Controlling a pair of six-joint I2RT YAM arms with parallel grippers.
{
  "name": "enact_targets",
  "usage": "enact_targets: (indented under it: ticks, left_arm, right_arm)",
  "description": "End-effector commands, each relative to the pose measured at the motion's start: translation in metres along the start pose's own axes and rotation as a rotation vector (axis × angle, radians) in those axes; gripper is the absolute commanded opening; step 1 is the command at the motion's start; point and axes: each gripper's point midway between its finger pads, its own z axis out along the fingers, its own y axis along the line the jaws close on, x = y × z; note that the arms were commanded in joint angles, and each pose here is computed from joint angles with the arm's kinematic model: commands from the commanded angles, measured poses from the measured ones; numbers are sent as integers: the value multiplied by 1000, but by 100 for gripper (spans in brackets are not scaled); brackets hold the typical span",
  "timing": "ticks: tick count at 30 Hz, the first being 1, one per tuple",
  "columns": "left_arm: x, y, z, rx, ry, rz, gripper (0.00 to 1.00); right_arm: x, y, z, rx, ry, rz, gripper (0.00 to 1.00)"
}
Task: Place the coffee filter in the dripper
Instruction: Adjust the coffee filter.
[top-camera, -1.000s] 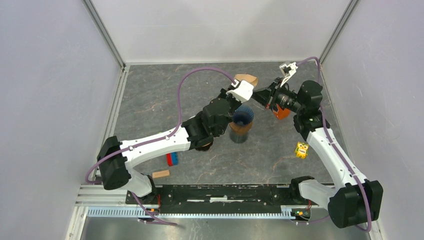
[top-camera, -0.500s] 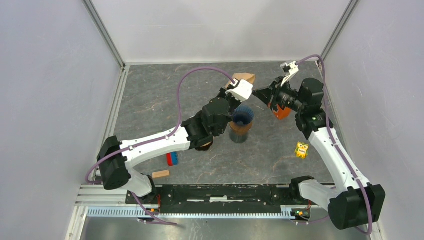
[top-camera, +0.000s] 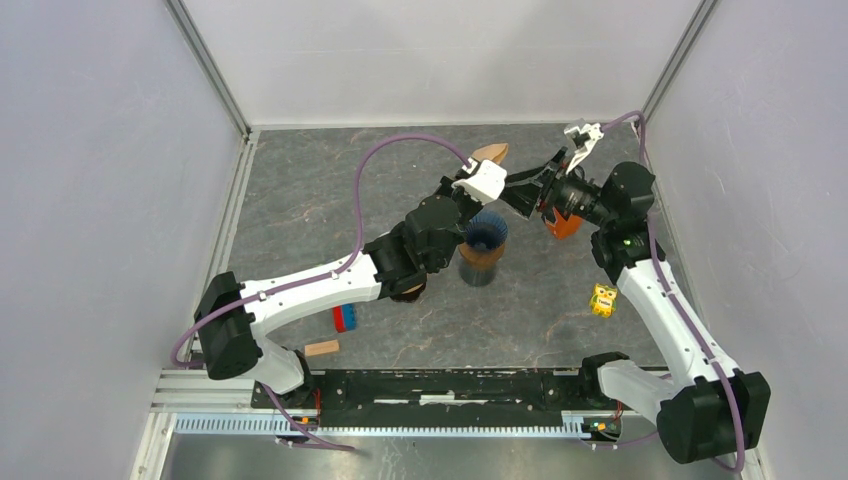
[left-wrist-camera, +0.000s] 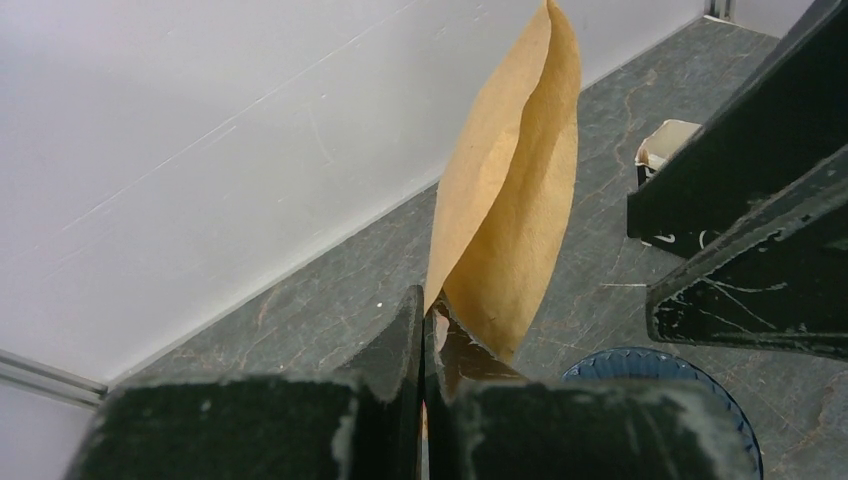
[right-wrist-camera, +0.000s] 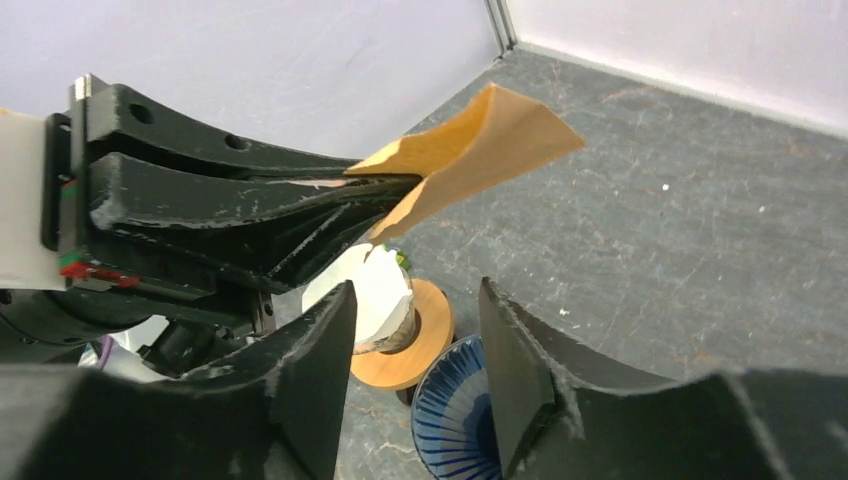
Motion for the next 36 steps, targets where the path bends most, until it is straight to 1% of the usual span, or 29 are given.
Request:
enact_targets:
  ticks: [1, 4, 14, 23, 32, 36]
  left_arm:
    - [-7, 3, 1, -16, -19, -26, 2]
    - [-8, 2, 1, -12, -21, -27, 2]
    - [-7, -2, 0, -2, -20, -17, 2]
    - [-8, -8, -1, 11, -22, -10, 2]
    - [-10, -12, -3, 22, -27, -3, 2]
    - [-11, -13, -4, 29, -31, 3, 2]
  right_arm:
    - [-22, 21, -2, -76, -61, -24, 60]
    - [-27, 23, -2, -85, -73, -8, 65]
    - [-34, 21, 6, -100, -92, 40, 65]
    - [-35, 16, 10, -91, -93, 59, 63]
    - [-32, 7, 14, -67, -83, 71, 58]
    - [-31, 3, 16, -60, -78, 77, 57]
